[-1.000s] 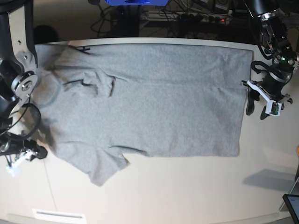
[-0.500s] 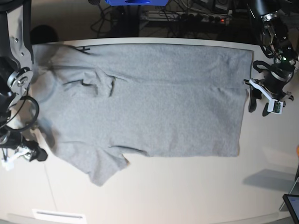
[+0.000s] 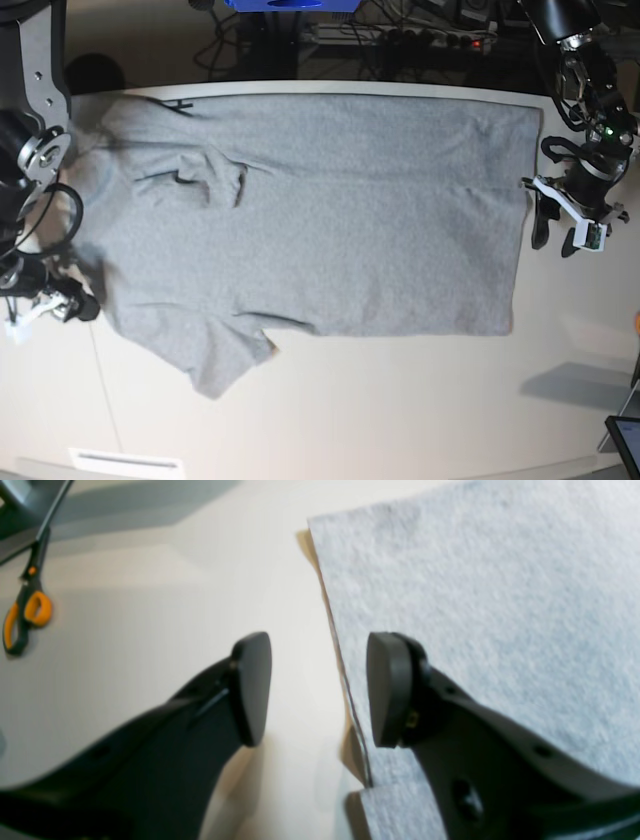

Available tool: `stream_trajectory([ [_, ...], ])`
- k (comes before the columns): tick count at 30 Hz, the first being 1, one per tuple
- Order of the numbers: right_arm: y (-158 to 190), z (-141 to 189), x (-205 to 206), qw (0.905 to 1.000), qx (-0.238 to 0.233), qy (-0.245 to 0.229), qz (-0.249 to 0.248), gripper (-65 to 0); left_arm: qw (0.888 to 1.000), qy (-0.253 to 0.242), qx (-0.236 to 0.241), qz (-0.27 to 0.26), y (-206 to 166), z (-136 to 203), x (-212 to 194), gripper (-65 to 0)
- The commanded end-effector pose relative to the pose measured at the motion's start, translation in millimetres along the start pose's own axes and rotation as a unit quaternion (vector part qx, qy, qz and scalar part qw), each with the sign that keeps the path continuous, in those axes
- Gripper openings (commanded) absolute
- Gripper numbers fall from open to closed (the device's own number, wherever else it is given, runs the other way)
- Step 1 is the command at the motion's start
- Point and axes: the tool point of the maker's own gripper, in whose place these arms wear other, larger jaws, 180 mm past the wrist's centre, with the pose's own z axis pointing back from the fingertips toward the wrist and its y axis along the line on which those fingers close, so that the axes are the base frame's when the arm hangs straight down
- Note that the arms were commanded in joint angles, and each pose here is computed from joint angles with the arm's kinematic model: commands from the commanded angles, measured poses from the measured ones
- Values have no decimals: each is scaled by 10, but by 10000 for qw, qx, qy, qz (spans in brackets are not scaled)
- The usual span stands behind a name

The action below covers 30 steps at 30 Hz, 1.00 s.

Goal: Fold the T-shirt properly
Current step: 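Move both grippers along the shirt's sides toward the hem corners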

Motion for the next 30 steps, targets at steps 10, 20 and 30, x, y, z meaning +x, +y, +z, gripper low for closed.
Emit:
stream_trajectory([
  [10, 206, -48, 222, 9992, 233, -306, 80, -209, 9995, -291, 96, -112, 109, 35, 204, -349],
  [20, 425, -268, -37, 9987, 380, 107, 316, -216, 9995, -282, 101, -100, 119, 28, 197, -349],
  [30, 430, -272, -48, 9987, 382, 129, 319, -321, 9992, -247, 243, 183, 321, -127, 176, -344],
])
